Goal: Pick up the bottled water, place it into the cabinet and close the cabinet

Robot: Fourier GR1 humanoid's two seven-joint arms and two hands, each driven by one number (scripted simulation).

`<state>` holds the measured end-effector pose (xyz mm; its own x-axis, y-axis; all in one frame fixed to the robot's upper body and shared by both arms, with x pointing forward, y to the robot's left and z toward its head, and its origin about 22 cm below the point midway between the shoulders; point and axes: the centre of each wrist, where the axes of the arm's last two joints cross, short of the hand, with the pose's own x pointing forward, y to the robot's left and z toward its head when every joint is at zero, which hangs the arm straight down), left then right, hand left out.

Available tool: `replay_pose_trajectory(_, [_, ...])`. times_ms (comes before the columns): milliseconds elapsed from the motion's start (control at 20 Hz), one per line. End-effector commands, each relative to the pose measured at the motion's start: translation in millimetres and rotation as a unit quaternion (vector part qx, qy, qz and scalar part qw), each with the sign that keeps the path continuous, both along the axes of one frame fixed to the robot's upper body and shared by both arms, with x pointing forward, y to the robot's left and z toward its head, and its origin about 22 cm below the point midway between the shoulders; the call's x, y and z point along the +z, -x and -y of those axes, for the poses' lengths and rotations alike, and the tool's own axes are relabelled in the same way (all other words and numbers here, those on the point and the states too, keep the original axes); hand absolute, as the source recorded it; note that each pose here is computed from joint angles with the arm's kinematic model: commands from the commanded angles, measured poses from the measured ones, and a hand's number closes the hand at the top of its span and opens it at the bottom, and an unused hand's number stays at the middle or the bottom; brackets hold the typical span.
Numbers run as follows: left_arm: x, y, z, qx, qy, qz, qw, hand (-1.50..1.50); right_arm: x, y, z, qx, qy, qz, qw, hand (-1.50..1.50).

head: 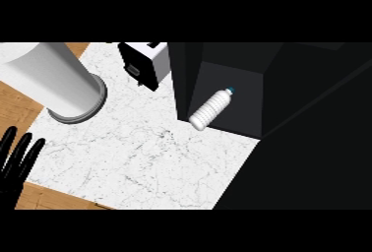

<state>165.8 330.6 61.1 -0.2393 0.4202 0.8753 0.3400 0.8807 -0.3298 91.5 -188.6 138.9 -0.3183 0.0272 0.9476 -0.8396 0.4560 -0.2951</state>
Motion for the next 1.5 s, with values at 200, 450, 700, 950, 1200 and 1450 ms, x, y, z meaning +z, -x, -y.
replay_pose_trajectory(200, [9,-5.3,-13,0.0,-0.014,0.007,0.9999,-1.5,7,-3,-23,0.062,0.015,0.009,0.998,1.5])
replay_pose_trajectory(450, [8,-5.7,-15,-0.001,-0.009,0.008,0.9999,-1.5,8,-9,-25,0.07,0.037,0.019,0.997,1.5])
replay_pose_trajectory(700, [3,-5.3,-16,0.0,-0.002,0.001,1.0,-1.5,9,-15,-29,0.061,0.017,0.018,0.998,1.5])
replay_pose_trajectory(950, [10,-10.7,-19,-0.002,-0.008,0.013,0.9999,-1.5,3,-18,-33,0.063,-0.008,-0.021,0.998,1.5])
replay_pose_trajectory(1200, [14,-13.1,-22,-0.008,-0.008,0.023,0.9997,-1.5,-4,-26,-47,0.093,-0.05,-0.072,0.992,1.5])
replay_pose_trajectory(1450, [11,-12.8,-24,-0.011,-0.013,0.013,0.9998,-1.5,-5,-44,-53,0.072,-0.074,-0.094,0.99,1.5])
